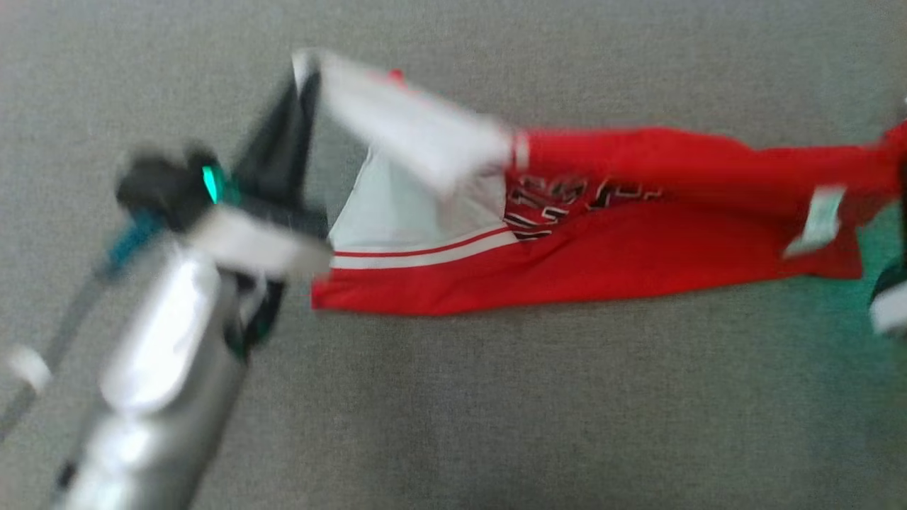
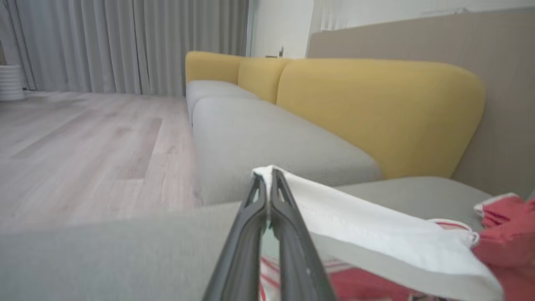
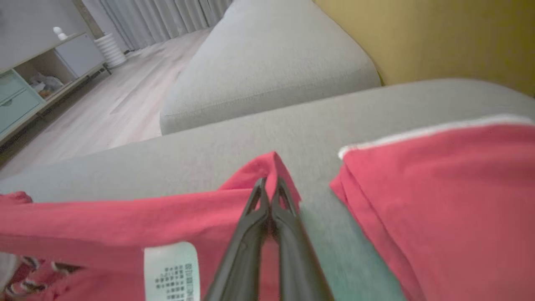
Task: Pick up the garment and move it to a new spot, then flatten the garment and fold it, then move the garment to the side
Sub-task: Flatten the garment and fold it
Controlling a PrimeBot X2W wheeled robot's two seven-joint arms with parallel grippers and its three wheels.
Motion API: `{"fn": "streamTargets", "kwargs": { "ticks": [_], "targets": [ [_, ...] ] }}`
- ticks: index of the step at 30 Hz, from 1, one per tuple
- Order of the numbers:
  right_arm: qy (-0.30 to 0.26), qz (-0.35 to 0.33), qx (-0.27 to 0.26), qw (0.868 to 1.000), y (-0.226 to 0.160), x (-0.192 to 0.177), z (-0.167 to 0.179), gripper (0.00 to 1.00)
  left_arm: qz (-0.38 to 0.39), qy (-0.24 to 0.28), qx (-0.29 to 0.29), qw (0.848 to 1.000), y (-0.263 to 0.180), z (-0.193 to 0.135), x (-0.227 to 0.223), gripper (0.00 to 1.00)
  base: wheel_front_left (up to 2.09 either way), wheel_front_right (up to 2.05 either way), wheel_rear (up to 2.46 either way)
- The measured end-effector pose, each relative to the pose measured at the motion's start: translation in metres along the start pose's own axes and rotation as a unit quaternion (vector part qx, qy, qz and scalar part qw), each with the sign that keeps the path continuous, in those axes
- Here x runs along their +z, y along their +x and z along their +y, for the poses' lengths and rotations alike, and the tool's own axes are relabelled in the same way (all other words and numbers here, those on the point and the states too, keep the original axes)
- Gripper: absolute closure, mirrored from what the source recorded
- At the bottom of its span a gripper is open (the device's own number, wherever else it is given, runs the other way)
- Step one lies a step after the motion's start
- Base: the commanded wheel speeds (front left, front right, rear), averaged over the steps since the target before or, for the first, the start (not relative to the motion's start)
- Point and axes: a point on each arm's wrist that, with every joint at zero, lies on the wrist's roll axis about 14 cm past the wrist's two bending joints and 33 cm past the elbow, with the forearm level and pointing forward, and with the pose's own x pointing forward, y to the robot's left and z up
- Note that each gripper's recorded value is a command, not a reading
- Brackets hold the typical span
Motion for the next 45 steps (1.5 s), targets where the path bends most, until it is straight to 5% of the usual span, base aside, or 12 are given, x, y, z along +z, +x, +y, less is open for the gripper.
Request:
{"fn": "streamTargets", "kwargs": {
  "ticks": [7,17,27,40,41,42,43,44,45],
  "targets": [
    [-0.037,-0.030,0.034,0.998,0.065,0.071,0.020,1.00,-0.037,-0.030,-0.015,0.999,0.065,0.021,0.054,1.00,0.00,0.00,0.00],
    [-0.055,0.002,0.037,0.998,0.129,0.063,0.027,1.00,-0.010,-0.042,-0.010,0.999,0.095,0.041,0.033,1.00,0.00,0.00,0.00],
    [-0.064,0.028,0.032,0.997,0.104,0.029,0.019,1.00,0.020,-0.054,0.001,0.998,0.043,0.041,-0.006,1.00,0.00,0.00,0.00],
    [-0.058,0.072,0.014,0.996,0.075,-0.013,0.002,1.00,0.095,-0.141,0.018,0.985,-0.038,0.011,-0.074,1.00,0.00,0.00,0.00],
    [-0.059,0.078,0.013,0.995,0.074,-0.017,0.001,0.80,0.099,-0.146,0.020,0.984,-0.041,0.009,-0.077,1.00,0.00,0.00,0.00],
    [-0.061,0.082,0.012,0.995,0.072,-0.021,0.000,0.47,0.103,-0.149,0.023,0.983,-0.042,0.008,-0.080,0.91,0.00,0.00,0.00],
    [-0.062,0.081,0.010,0.995,0.071,-0.023,-0.001,0.00,0.104,-0.151,0.025,0.983,-0.043,0.007,-0.082,0.50,0.00,0.00,0.00],
    [-0.062,0.078,0.007,0.995,0.070,-0.024,-0.002,0.00,0.106,-0.154,0.026,0.982,-0.044,0.005,-0.084,0.00,0.00,0.00,0.00],
    [-0.057,0.072,0.003,0.996,0.070,-0.025,-0.003,0.00,0.102,-0.155,0.029,0.982,-0.043,0.005,-0.083,0.00,0.00,0.00,0.00]
  ]
}}
